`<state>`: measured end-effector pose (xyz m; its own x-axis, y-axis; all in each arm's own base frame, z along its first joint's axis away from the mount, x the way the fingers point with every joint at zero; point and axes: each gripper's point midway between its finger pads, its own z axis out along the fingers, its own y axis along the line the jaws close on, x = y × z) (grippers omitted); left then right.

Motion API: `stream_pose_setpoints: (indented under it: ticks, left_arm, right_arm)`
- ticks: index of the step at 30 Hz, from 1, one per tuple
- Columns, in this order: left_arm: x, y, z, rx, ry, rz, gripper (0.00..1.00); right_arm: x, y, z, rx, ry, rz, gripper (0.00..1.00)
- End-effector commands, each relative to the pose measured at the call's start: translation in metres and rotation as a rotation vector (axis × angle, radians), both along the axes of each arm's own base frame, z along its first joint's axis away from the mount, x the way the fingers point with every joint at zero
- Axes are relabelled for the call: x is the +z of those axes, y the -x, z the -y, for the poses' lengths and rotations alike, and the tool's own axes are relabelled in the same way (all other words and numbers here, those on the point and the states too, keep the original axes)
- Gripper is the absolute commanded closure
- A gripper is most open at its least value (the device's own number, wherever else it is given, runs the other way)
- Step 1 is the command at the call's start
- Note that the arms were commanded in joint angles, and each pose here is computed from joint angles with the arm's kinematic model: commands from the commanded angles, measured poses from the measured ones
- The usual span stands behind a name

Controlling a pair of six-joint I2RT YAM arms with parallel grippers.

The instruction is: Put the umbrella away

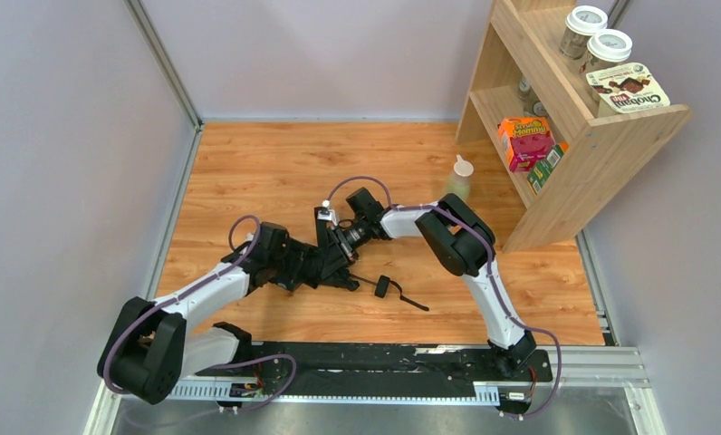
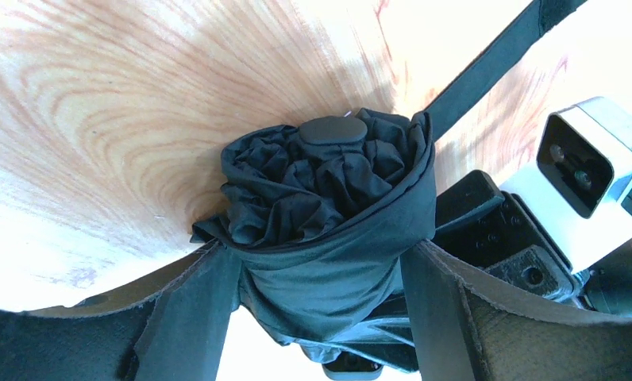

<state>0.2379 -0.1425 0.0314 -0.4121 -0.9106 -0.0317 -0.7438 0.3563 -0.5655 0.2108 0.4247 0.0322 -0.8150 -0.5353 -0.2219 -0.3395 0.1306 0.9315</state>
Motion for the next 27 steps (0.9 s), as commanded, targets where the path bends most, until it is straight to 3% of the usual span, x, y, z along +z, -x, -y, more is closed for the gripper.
stream_pose_setpoints:
  ticks: [1, 6, 7, 8, 10, 14, 16, 19, 24, 27]
  left_arm:
    - [-0.029, -0.006, -0.038, 0.123, -0.172, -0.064, 0.20]
    - [-0.084, 0.038, -0.044, 0.044, -0.258, -0.320, 0.24]
    - [-0.089, 0.041, -0.043, 0.018, -0.261, -0.326, 0.28]
    - [-0.096, 0.049, -0.044, -0.011, -0.282, -0.356, 0.38]
    - [-0.107, 0.078, -0.050, -0.028, -0.335, -0.487, 0.43]
    - [-0.110, 0.091, -0.051, -0.087, -0.379, -0.552, 0.56]
    - [-0.109, 0.096, -0.055, -0.091, -0.402, -0.577, 0.59]
    - [-0.106, 0.097, -0.059, -0.131, -0.451, -0.600, 0.60]
    - [-0.106, 0.104, -0.061, -0.162, -0.488, -0.645, 0.63]
    - [-0.106, 0.103, -0.060, -0.157, -0.491, -0.649, 0.63]
  right_arm:
    - [-0.060, 0.024, 0.014, 0.001, 0.200, -0.039, 1.00]
    - [-0.067, 0.027, 0.016, 0.044, 0.235, -0.011, 1.00]
    - [-0.067, 0.029, 0.017, 0.057, 0.227, -0.020, 1.00]
    - [-0.064, 0.032, 0.015, 0.071, 0.199, -0.039, 1.00]
    - [-0.064, 0.030, 0.014, 0.071, 0.212, 0.004, 1.00]
    - [-0.052, 0.023, 0.010, 0.070, 0.211, 0.040, 1.00]
    - [-0.043, 0.015, 0.007, 0.048, 0.215, 0.071, 0.94]
    - [-0.028, 0.006, 0.004, 0.032, 0.236, 0.125, 0.80]
    - [0.003, -0.019, 0.011, -0.003, 0.334, 0.282, 0.38]
    - [0.027, -0.038, 0.021, -0.040, 0.385, 0.396, 0.17]
